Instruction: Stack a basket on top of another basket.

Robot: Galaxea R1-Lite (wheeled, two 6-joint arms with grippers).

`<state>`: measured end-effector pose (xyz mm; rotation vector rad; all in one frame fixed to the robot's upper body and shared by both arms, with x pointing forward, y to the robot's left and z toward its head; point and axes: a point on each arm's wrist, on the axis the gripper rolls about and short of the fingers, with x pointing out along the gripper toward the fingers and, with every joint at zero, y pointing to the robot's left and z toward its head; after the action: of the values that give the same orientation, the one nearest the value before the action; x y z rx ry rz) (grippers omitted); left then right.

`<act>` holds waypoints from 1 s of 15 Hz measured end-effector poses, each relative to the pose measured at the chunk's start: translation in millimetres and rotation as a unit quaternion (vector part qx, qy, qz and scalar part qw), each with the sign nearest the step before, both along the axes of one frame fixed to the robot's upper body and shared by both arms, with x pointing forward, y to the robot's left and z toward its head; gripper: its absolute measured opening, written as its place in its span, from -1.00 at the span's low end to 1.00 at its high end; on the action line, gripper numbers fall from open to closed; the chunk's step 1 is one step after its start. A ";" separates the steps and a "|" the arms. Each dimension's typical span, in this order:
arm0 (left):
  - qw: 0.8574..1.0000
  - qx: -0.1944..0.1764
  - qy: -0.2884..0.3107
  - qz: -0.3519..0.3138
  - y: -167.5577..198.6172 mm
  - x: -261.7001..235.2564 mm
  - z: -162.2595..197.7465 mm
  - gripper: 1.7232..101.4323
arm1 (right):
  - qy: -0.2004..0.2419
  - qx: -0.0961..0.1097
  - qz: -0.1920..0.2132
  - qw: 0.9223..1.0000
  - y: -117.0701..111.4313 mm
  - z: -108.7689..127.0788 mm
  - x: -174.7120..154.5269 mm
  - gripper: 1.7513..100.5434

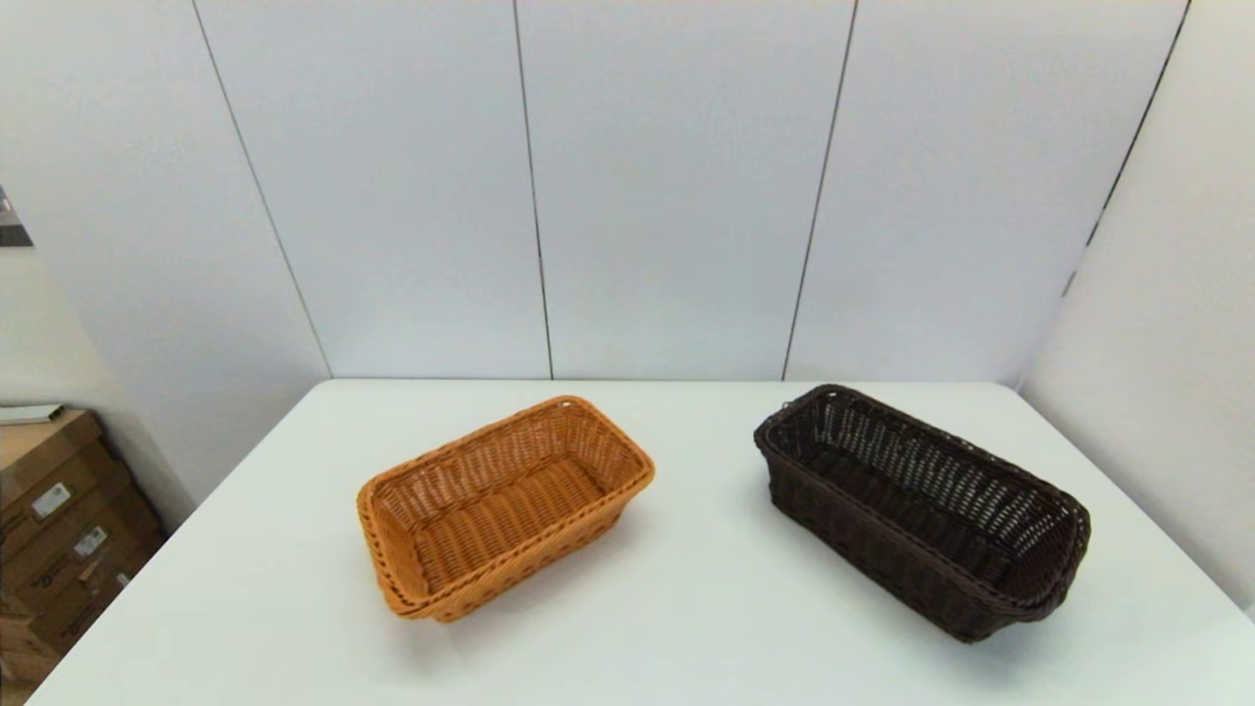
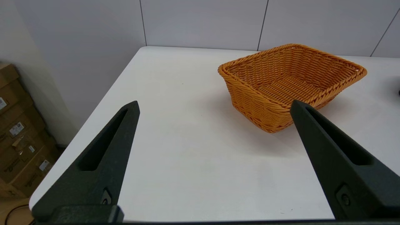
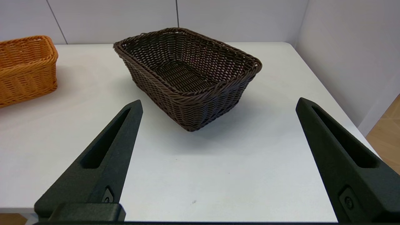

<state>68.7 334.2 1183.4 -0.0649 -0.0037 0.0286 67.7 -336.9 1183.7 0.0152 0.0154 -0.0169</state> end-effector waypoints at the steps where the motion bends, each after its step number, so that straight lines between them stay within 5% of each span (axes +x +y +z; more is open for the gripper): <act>1: 1.000 0.001 0.000 0.000 0.0 0.0 0.0 0.93 | 0.000 0.000 0.000 1.000 0.0 0.0 0.0 0.94; 15: 1.000 0.003 0.000 -0.001 -0.1 0.0 0.0 0.93 | 0.000 0.000 0.000 1.000 0.0 0.0 0.0 0.93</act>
<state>68.7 334.1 1183.4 -0.0592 -0.0035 0.0259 67.7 -336.9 1183.7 0.0152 0.0150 -0.0169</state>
